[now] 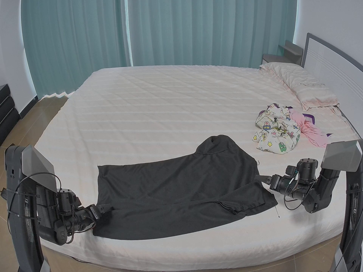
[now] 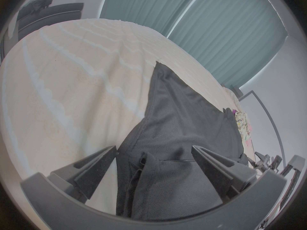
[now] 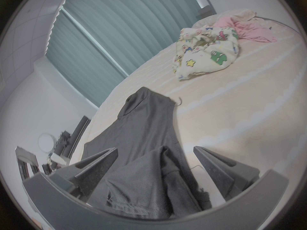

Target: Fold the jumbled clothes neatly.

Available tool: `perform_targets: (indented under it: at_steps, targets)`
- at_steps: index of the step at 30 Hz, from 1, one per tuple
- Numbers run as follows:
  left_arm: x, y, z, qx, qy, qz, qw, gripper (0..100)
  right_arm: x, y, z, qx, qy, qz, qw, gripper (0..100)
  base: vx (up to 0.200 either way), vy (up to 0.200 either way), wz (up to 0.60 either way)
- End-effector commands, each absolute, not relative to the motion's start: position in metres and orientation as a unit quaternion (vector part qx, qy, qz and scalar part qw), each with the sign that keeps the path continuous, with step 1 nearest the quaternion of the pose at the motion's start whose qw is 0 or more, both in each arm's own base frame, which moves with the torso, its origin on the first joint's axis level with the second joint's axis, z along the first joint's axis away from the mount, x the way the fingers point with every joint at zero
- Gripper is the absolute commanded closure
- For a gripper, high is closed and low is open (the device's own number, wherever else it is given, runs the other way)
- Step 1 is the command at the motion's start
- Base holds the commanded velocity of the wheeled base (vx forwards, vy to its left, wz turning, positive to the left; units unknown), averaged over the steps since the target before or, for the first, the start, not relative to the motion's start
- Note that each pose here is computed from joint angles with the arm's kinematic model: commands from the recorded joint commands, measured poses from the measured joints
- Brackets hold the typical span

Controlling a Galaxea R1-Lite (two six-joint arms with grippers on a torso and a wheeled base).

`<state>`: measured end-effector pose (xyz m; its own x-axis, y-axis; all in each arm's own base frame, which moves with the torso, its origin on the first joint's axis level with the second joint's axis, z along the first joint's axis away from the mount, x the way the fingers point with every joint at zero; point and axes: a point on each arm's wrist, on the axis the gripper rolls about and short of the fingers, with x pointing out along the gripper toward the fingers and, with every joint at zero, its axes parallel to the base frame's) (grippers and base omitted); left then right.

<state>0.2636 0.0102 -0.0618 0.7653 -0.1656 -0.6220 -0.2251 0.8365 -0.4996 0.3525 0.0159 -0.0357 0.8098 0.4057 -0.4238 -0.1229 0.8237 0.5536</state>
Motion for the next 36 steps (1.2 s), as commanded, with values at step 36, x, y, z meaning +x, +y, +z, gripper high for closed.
perform_targets:
  at_steps: [36]
  targets:
    - [0.261,0.045,-0.008,-0.429,0.242,0.044,0.869,0,0.276,0.020,-0.011,0.446,0.293,0.022,0.845,0,0.000,0.000,0.00]
